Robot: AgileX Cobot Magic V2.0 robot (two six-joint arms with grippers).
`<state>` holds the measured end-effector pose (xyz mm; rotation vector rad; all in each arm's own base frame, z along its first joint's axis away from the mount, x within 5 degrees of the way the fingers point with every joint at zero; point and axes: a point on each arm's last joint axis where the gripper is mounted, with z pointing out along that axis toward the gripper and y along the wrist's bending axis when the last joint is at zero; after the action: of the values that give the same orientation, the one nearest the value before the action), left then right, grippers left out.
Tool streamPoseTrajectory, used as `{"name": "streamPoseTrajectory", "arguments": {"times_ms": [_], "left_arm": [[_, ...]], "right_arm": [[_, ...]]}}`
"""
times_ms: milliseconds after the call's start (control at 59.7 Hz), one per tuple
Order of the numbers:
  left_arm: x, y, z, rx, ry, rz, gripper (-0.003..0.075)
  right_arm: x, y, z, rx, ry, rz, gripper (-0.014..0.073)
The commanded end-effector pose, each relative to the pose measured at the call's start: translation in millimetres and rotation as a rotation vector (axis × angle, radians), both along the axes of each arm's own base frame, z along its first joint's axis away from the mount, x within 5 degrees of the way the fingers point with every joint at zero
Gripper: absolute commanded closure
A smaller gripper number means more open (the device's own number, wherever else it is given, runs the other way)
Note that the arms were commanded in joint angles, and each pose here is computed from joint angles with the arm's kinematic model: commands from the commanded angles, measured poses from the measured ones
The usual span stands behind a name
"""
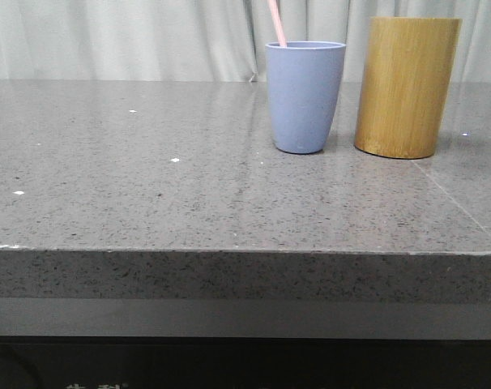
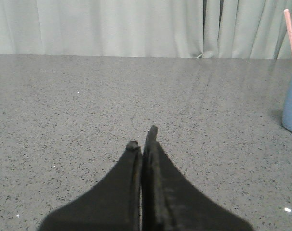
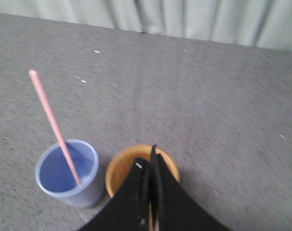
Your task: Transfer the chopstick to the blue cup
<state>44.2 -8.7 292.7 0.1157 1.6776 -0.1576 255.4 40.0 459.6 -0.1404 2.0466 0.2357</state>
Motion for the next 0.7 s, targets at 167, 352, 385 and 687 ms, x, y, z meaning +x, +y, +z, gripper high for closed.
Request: {"name": "streamPoseTrajectory", "arguments": {"times_ms": [167,352,385,687], "left_arm": [[0,0,16,-0.033,-0.094,0.001,0.0739],[0,0,16,-0.033,-0.094,0.001,0.0739],[0,0,16,-0.033,-0.094,0.001,0.0739],[0,0,16,-0.033,-0.094,0.001,0.0739]], "right_arm": [[-65,-19,-36,0.006,-0.202,-0.093,0.0662],[-108,-25,-90,0.019,-0.292,-0.124,0.0662],[-117,-26,-98,0.021,-0.314,-0.128,0.0662],[-179,-32,-147,0.041,-0.458,-0.140,0.0662]]}}
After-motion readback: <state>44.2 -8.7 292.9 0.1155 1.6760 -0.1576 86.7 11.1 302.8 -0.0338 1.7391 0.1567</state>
